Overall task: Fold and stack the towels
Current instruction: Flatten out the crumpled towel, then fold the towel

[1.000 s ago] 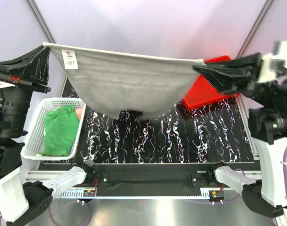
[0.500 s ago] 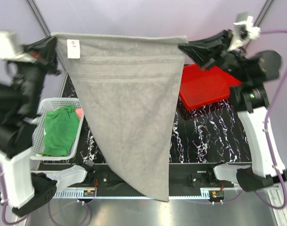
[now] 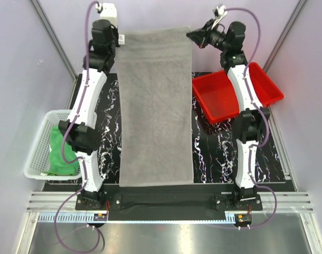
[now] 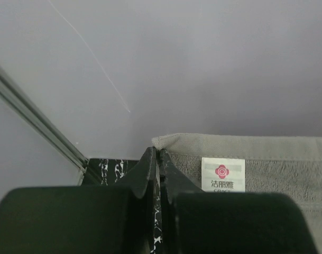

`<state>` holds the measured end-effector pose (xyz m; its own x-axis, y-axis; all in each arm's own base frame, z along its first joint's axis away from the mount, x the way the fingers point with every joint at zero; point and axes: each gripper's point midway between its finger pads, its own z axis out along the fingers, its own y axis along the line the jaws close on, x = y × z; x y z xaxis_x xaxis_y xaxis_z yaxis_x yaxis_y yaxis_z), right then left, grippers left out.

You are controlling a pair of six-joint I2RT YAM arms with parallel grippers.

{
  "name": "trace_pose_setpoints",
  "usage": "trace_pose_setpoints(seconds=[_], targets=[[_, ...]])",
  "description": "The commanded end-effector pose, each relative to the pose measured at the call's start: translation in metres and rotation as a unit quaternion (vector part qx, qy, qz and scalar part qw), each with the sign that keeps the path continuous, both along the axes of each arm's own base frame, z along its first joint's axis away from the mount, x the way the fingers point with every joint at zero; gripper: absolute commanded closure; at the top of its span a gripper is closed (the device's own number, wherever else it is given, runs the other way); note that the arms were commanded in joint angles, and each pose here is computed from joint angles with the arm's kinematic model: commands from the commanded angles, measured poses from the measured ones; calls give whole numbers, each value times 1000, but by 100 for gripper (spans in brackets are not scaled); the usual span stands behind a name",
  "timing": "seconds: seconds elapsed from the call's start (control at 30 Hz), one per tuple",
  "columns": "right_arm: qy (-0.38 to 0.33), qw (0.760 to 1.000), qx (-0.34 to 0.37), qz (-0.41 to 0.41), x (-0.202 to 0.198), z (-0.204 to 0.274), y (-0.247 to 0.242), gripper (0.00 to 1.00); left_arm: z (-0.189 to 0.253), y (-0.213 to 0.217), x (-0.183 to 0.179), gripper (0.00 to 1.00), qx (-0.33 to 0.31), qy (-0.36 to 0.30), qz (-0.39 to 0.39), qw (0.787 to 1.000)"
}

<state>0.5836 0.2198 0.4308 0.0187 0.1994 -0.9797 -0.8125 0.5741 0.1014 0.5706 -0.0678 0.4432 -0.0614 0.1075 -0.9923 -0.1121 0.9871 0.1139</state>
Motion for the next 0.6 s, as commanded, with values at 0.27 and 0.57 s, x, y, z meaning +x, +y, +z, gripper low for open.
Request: trace_pose_setpoints(seconds=[0.27, 0.57], targets=[[-28, 999, -7, 33, 38, -94, 6, 100, -62, -16, 55, 100, -3, -19, -28, 999], [40, 997, -56, 32, 16, -165, -2, 100, -131, -28, 14, 100, -9, 76, -79, 994]])
